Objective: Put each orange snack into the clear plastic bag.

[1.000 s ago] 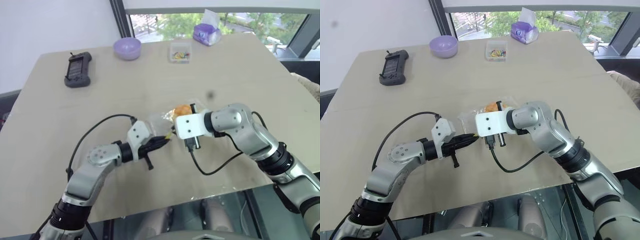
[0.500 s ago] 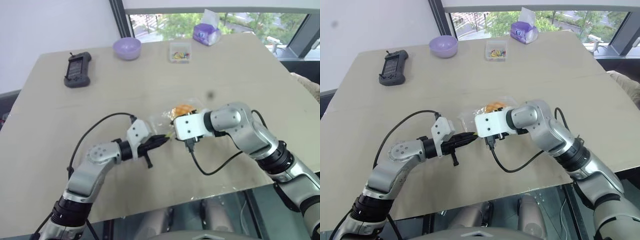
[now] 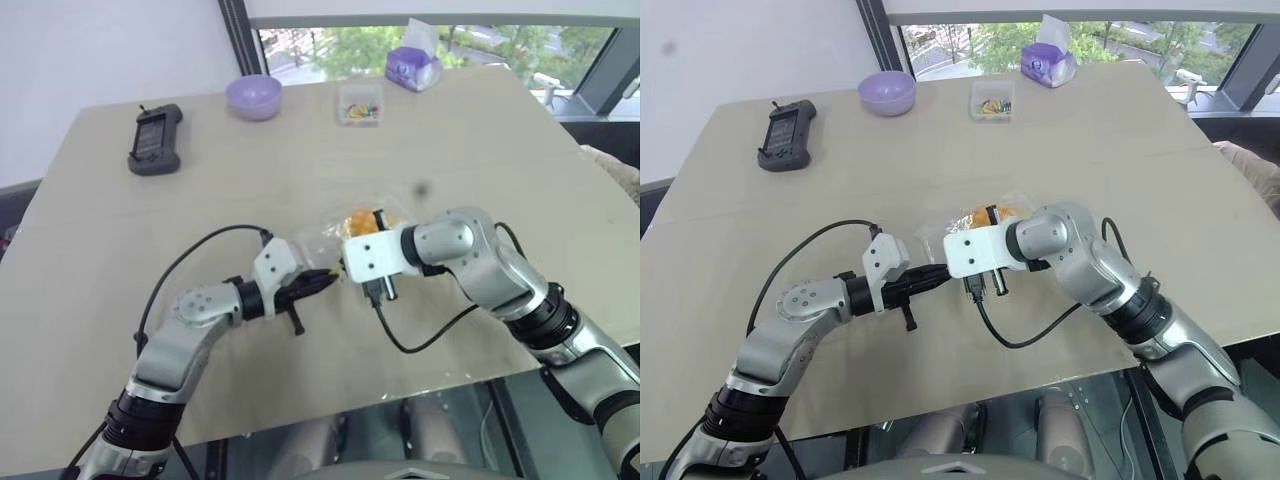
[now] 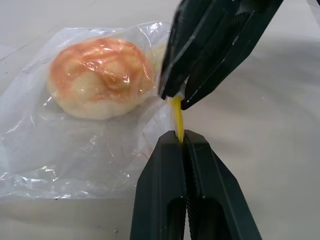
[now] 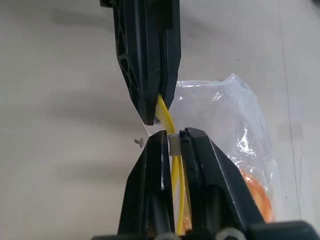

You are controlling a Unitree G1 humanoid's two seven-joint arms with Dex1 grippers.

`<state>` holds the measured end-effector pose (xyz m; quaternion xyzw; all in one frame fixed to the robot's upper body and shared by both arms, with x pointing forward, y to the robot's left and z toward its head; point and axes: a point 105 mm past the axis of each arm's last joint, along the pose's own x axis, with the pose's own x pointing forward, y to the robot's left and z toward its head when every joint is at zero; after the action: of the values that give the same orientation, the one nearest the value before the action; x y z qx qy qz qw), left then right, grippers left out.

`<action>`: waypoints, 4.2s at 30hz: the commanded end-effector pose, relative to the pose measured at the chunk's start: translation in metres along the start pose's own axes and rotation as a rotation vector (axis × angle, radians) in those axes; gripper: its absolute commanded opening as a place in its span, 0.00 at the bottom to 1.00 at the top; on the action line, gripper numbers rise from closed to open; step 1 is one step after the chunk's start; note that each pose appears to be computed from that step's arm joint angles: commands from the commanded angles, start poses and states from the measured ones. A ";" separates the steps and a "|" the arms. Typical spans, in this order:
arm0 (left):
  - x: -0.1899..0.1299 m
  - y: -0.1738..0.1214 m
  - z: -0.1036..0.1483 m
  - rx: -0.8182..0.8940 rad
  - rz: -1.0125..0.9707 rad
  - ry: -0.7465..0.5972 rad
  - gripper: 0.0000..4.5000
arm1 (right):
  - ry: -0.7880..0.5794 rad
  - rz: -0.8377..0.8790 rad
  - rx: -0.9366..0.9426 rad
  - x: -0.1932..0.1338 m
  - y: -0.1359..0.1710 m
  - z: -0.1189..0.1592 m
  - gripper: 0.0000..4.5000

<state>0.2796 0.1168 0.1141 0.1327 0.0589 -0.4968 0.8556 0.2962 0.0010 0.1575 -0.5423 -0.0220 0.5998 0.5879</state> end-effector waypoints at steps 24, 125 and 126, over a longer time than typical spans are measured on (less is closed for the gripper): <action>-0.002 -0.004 0.006 0.030 0.007 -0.018 0.00 | 0.051 -0.027 -0.037 -0.006 -0.007 -0.007 0.03; -0.024 0.008 -0.022 0.134 0.158 0.034 0.00 | 0.112 -0.211 0.633 -0.077 -0.001 -0.100 0.31; -0.025 0.008 -0.022 0.134 0.157 0.035 0.00 | 0.110 -0.212 0.629 -0.076 -0.001 -0.100 0.31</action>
<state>0.2782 0.1513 0.0913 0.1918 0.0504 -0.4223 0.8845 0.3417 -0.1190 0.1514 -0.3518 0.1653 0.4831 0.7845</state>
